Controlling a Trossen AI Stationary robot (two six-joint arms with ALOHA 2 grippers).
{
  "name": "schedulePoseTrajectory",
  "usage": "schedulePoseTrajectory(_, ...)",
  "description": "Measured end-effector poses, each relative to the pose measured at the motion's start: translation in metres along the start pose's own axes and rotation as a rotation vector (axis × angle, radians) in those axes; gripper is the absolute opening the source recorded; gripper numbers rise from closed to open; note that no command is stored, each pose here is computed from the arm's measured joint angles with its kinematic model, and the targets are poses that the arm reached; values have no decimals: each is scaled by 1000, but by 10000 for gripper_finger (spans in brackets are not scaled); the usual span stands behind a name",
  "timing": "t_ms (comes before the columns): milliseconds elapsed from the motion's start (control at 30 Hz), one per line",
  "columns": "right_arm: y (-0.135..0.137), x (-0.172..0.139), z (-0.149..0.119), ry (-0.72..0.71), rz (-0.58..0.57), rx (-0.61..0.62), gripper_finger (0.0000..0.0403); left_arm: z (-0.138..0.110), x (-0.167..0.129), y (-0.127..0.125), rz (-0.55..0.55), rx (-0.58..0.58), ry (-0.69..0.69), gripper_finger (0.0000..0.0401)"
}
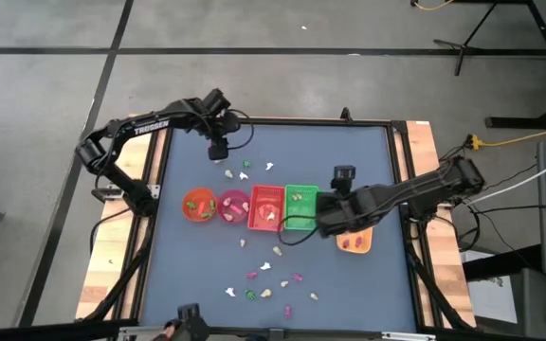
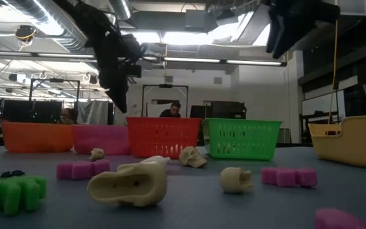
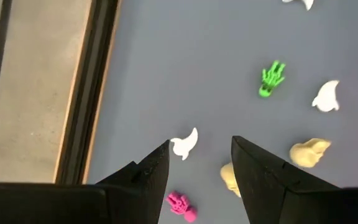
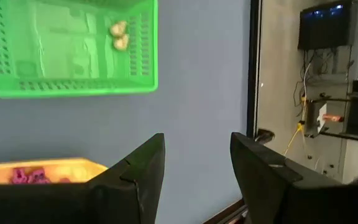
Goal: Sort Halloween decoration
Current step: Put the white ghost toy into the red bin
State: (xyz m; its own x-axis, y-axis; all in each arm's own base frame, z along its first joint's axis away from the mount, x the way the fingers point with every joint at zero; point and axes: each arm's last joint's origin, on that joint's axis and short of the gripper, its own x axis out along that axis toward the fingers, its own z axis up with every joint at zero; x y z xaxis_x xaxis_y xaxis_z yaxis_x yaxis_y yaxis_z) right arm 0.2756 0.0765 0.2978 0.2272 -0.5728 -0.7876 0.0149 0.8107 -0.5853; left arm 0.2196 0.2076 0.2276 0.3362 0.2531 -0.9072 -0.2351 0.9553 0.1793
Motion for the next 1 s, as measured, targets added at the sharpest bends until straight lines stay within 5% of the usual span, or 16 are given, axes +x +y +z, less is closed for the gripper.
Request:
schedulePoseTrajectory(300,6,15,-24,0,1,50,182,-8,37,11,-43,77,84,157)
schedulePoseTrajectory(1000,15,26,-25,-16,10,63,182,-18,83,21,-76,67,162,157)
